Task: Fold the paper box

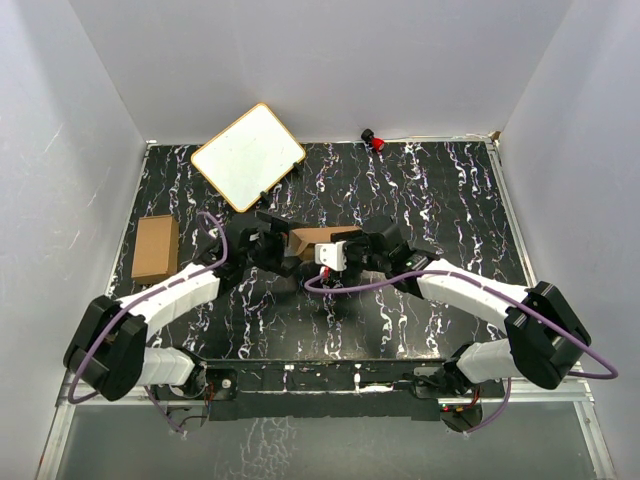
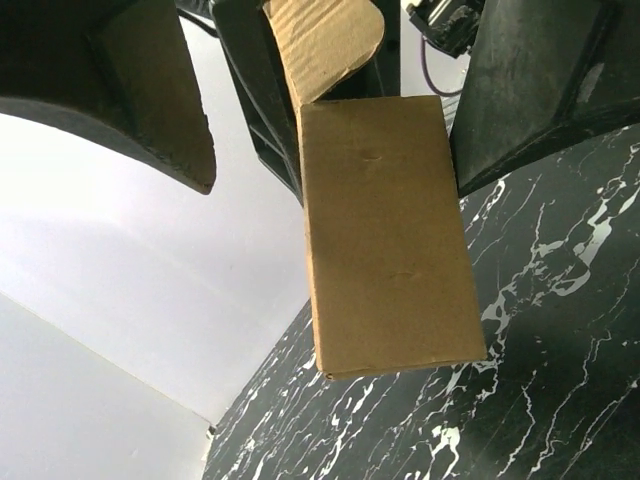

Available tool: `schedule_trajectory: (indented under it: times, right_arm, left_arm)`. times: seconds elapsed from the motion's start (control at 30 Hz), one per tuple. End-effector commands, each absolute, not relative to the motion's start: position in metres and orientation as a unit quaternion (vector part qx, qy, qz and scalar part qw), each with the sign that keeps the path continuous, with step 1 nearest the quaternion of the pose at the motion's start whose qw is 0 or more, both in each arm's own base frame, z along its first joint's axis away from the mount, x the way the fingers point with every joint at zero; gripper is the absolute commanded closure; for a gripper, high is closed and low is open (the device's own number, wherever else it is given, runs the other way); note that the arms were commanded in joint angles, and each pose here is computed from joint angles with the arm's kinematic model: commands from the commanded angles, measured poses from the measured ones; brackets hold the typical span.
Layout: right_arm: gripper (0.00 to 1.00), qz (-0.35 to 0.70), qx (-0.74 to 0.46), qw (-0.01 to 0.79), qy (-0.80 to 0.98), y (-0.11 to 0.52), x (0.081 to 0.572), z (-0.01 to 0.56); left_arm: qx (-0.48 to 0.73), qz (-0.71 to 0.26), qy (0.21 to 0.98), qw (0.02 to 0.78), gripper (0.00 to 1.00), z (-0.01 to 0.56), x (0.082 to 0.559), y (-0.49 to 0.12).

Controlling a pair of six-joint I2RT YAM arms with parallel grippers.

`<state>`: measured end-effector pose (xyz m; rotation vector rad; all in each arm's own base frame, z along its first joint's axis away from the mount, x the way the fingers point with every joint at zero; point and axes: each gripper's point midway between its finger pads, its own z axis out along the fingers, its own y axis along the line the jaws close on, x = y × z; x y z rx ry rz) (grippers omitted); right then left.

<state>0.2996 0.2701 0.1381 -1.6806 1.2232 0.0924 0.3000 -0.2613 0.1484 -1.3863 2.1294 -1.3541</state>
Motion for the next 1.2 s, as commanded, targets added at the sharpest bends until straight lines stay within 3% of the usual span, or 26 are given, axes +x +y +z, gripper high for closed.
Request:
schedule_trajectory:
  times: [0.0, 0.33, 0.47, 0.67, 0.8, 0.97, 1.17]
  right_arm:
    - [0.6, 0.069, -0.675, 0.542, 0.496, 0.281, 0.303, 0.174]
    - [0.61, 0.131, -0.625, 0.553, 0.535, 0.267, 0.312, 0.197]
    - [0.61, 0.182, -0.578, 0.564, 0.561, 0.254, 0.319, 0.216]
    - [0.61, 0.3, -0.473, 0.547, 0.622, 0.235, 0.325, 0.243]
    - [0.61, 0.418, -0.379, 0.479, 0.673, 0.225, 0.325, 0.245]
    - [0.6, 0.555, -0.239, 0.335, 0.723, 0.22, 0.317, 0.219]
    - [0.59, 0.604, -0.111, 0.262, 0.744, 0.219, 0.319, 0.184]
  left_arm:
    - [-0.461, -0.483, 0.725, 0.167, 0.03, 0.174, 0.299, -0.252]
    - [-0.445, -0.473, 0.727, 0.221, 0.03, 0.188, 0.285, -0.227]
    - [-0.395, -0.462, 0.735, 0.3, 0.03, 0.215, 0.28, -0.208]
    - [-0.216, -0.49, 0.725, 0.433, 0.03, 0.256, 0.263, -0.204]
    - [-0.125, -0.506, 0.717, 0.463, 0.03, 0.247, 0.248, -0.212]
    - [-0.085, -0.492, 0.744, 0.445, 0.03, 0.221, 0.24, -0.217]
    - [-0.084, -0.49, 0.76, 0.419, 0.03, 0.201, 0.237, -0.221]
